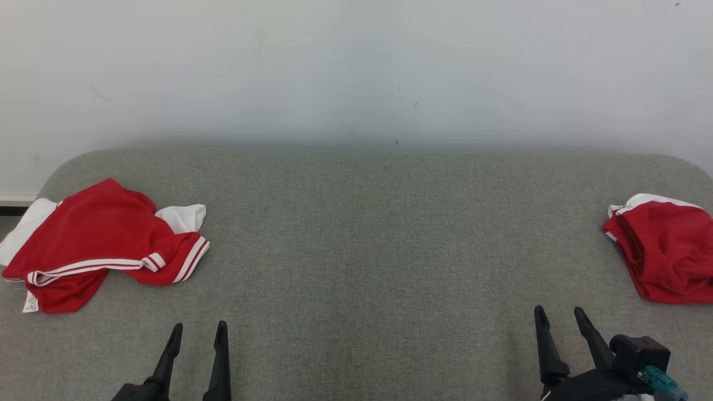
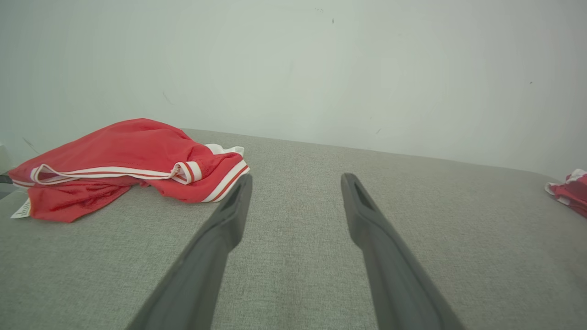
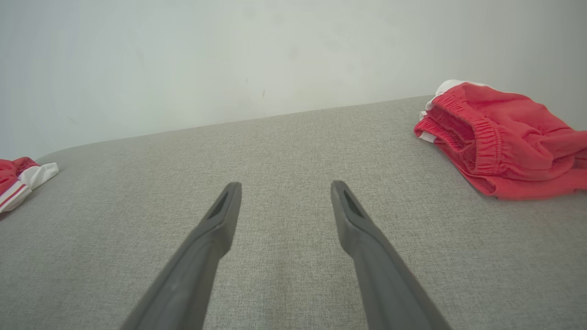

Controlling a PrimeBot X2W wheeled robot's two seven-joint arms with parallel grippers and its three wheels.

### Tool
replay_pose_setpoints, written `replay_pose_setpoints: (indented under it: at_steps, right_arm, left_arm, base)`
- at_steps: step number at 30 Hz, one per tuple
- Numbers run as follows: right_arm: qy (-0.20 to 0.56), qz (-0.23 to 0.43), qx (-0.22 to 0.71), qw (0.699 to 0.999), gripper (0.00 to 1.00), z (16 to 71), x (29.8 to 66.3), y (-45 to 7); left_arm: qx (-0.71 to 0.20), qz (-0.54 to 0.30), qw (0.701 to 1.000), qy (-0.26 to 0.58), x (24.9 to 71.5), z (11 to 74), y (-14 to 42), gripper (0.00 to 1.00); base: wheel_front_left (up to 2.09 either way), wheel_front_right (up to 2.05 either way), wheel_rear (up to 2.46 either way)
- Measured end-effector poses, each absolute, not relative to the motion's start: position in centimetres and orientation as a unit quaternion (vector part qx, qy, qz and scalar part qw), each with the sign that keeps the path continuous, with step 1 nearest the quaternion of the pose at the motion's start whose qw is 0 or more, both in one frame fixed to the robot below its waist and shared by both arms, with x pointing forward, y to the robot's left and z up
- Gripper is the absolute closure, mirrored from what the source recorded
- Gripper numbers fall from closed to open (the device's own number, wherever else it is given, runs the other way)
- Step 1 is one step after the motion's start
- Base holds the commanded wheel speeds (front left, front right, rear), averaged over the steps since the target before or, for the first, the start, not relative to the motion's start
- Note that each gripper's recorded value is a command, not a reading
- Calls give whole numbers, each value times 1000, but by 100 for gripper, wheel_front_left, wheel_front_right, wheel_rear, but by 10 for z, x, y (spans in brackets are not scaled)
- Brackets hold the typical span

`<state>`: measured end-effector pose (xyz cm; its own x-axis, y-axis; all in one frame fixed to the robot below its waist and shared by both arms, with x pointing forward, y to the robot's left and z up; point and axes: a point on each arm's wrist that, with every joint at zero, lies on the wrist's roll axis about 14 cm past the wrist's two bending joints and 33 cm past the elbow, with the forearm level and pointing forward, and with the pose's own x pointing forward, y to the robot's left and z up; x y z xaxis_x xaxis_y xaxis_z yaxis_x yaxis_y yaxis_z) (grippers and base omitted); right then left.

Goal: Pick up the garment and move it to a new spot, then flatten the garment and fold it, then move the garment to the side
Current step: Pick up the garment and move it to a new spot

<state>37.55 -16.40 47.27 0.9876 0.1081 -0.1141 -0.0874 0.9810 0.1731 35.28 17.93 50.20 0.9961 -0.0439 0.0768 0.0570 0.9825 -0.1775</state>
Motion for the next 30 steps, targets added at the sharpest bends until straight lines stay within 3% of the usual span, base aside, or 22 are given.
replay_pose_setpoints:
  at_steps: [9, 30]
  right_arm:
    - [63, 72, 84, 992, 0, 473, 380, -149]
    - [83, 240, 77, 964, 0, 470, 395, -28]
  left_arm:
    - [-88, -16, 995, -36, 347, 501, 185, 0]
    - [-72, 139, 987, -37, 268, 494, 277, 0]
  base:
    - [0, 0, 0]
    - [0, 0, 0]
